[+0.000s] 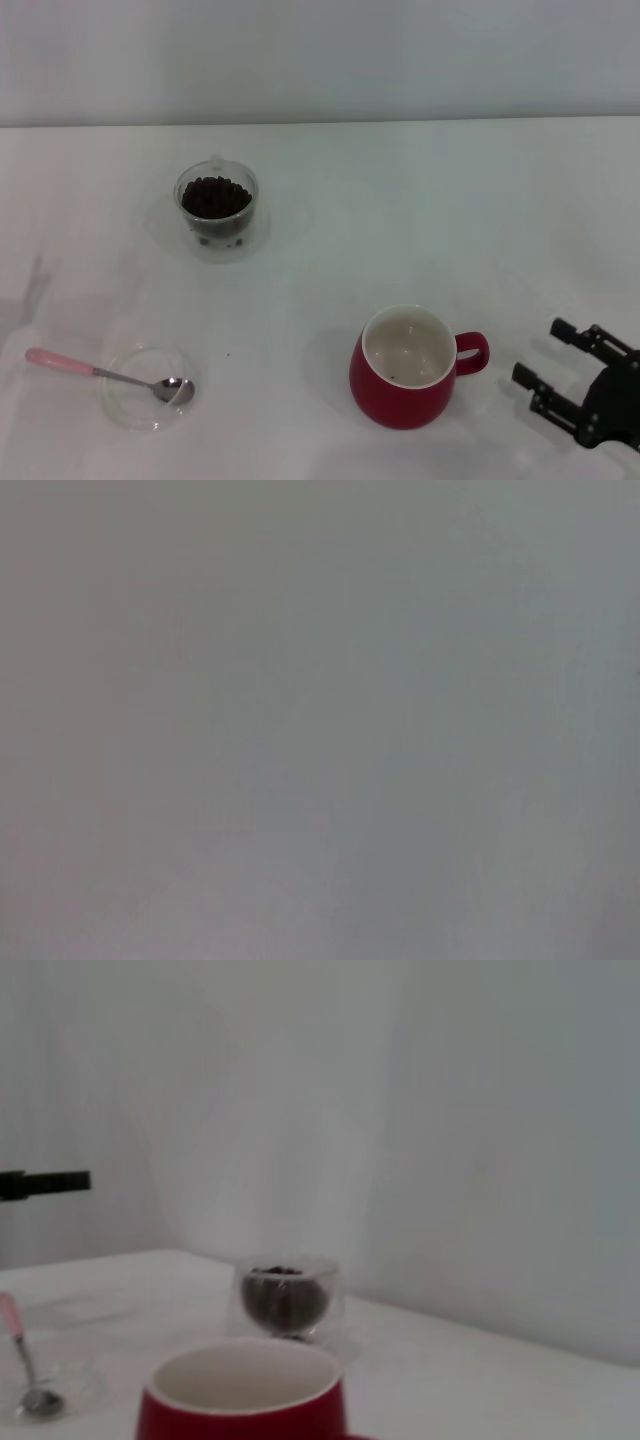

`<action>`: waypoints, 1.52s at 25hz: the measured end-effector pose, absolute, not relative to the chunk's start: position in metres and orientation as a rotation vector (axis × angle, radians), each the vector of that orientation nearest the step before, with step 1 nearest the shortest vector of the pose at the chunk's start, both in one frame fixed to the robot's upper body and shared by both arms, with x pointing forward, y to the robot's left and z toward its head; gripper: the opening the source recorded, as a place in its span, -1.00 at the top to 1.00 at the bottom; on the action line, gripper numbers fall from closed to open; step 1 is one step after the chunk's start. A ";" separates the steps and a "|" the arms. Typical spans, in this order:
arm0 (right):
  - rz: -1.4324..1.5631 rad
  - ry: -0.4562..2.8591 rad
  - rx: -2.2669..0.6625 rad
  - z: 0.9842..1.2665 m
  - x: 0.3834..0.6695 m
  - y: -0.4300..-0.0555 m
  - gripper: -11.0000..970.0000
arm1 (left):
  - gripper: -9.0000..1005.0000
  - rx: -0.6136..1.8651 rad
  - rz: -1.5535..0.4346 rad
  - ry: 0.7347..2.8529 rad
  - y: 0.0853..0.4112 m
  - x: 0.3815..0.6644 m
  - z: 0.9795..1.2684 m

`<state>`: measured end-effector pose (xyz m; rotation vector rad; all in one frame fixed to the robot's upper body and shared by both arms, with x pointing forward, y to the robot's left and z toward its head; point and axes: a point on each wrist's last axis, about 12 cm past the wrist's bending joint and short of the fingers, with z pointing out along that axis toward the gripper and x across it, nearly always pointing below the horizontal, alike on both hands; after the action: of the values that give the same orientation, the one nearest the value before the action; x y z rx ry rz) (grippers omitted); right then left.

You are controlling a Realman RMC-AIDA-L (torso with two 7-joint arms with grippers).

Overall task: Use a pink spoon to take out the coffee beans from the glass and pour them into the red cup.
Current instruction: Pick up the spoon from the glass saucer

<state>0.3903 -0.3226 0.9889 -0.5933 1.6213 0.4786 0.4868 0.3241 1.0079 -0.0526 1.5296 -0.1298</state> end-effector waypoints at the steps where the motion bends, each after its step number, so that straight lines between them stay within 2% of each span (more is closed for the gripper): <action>1: 0.471 1.616 -0.584 0.990 0.391 -0.324 -0.53 | -0.78 -0.052 -0.132 1.529 0.323 0.487 1.008; 11: 0.353 1.525 -0.495 1.007 0.423 -0.337 -0.53 | -0.78 -0.101 -0.265 1.515 0.303 0.476 1.004; 23: 0.298 1.502 -0.524 1.020 0.470 -0.333 -0.53 | -0.78 -0.334 -0.609 1.420 0.299 0.430 1.004; 38: 0.237 1.472 -0.497 1.029 0.479 -0.344 -0.53 | -0.78 -0.588 -0.801 1.381 0.292 0.381 0.994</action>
<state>0.4791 -0.3437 1.0285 -0.4974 1.4721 0.2367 0.3808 0.2924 0.9943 -0.5882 1.3810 -0.8014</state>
